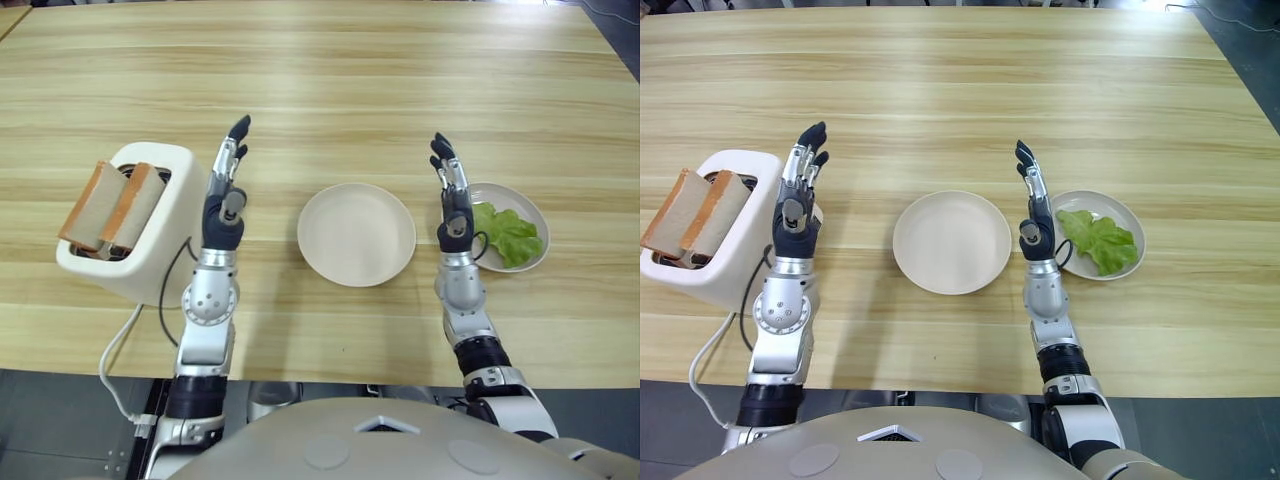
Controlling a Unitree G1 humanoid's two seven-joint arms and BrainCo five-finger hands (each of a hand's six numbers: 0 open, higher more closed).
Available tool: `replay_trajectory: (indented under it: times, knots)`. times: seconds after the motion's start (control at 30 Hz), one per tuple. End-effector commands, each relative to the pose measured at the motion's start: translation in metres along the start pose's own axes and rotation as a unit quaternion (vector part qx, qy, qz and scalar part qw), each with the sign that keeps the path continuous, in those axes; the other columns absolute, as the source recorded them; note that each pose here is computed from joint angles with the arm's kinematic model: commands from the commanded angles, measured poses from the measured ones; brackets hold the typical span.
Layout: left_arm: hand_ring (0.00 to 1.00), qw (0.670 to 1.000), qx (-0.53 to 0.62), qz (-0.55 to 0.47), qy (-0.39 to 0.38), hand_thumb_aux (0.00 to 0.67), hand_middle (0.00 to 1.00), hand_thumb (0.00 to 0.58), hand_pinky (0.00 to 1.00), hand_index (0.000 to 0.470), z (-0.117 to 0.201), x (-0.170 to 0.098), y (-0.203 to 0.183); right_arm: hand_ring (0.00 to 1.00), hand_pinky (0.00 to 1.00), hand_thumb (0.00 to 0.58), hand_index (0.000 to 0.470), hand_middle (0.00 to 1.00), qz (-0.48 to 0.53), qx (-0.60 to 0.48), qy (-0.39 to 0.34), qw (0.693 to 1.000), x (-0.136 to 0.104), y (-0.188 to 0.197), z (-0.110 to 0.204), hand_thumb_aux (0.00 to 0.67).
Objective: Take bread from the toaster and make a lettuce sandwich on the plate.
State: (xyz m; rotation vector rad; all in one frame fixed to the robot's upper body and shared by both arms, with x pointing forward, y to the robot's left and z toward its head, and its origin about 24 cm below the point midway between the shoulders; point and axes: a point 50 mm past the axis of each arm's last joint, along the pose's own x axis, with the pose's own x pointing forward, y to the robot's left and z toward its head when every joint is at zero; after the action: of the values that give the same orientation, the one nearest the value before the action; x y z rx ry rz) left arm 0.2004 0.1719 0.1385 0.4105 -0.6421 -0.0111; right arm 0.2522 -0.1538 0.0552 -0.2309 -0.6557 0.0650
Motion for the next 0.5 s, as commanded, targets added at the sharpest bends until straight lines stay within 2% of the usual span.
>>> replay_trajectory:
  times: [0.03, 0.1, 0.2, 0.33, 0.5]
  knots:
    - [0.0, 0.983, 0.178, 0.027, -0.025, 0.0, 0.0, 0.0, 0.0, 0.0, 0.037, -0.001, 0.064, 0.0, 0.0, 0.0, 0.0, 0.0, -0.008, -0.007, -0.001, 1.0, -0.001, -0.007, 0.001, 0.0]
    - [0.0, 0.934, 0.352, 0.051, 0.026, 0.0, 0.0, 0.0, 0.0, 0.0, 0.041, -0.006, 0.104, 0.0, 0.0, 0.0, 0.0, 0.0, -0.008, -0.01, -0.003, 1.0, 0.0, -0.008, 0.002, 0.0]
    - [0.0, 0.857, 0.493, 0.05, 0.141, 0.0, 0.0, 0.0, 0.0, 0.0, 0.037, -0.021, 0.147, 0.0, 0.0, 0.0, 0.0, 0.0, -0.011, -0.016, -0.006, 1.0, 0.003, -0.011, 0.003, 0.0]
    - [0.0, 0.809, 0.536, 0.052, 0.235, 0.0, 0.0, 0.0, 0.0, 0.0, 0.027, -0.04, 0.173, 0.0, 0.0, 0.0, 0.0, 0.0, -0.016, -0.022, -0.005, 1.0, 0.003, -0.014, 0.003, 0.0]
    - [0.0, 0.759, 0.546, 0.054, 0.35, 0.0, 0.0, 0.0, 0.0, 0.0, -0.008, -0.067, 0.197, 0.0, 0.0, 0.0, 0.0, 0.0, -0.014, -0.024, -0.004, 1.0, 0.003, -0.013, 0.002, 0.0]
